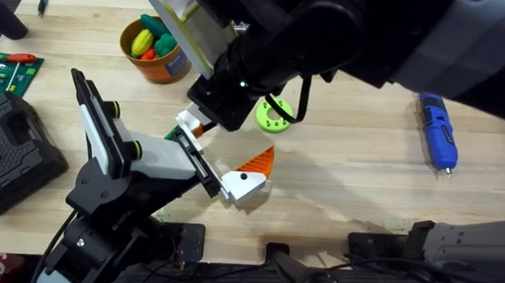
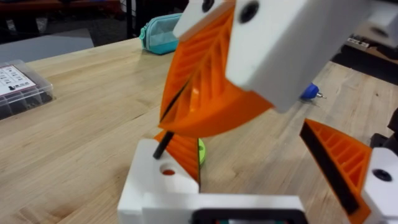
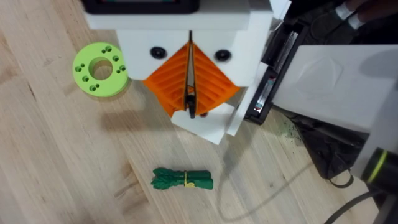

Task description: Pick up the gripper from the table and insert it into the empty holder that is missing its gripper. Then pick up a screw, insert it into the mounting hole, and use the screwdriver to tighten it. Finally, clean up the table by picking up the vegetable and placing it into the bucket.

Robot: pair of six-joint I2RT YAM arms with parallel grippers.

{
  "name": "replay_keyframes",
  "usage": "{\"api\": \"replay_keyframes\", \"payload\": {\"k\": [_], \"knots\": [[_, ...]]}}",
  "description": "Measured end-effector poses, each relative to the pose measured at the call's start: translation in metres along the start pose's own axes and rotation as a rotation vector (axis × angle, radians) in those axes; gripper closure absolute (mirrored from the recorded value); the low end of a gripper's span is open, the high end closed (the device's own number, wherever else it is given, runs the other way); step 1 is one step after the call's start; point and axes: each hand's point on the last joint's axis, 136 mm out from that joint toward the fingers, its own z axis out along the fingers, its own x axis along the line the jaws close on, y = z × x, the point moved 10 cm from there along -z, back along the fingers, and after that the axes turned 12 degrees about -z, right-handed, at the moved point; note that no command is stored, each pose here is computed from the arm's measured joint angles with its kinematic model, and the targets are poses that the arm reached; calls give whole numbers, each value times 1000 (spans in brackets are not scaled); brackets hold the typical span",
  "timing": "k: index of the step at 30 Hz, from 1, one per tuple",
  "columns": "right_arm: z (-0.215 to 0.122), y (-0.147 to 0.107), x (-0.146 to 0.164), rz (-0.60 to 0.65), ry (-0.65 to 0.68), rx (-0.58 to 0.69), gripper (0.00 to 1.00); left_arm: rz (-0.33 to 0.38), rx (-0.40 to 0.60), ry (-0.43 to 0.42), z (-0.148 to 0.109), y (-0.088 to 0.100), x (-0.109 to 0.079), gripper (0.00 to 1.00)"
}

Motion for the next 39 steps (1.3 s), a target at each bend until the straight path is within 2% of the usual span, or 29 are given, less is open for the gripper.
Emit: {"api": "replay_keyframes", "payload": {"k": [22,39], "knots": [[-1,3,-1,-2,-7,-27,990,-3,-1,0,0,0,0,13],[-9,0,6,0,63,-26,990,-3,-1,0,0,0,0,13]]}}
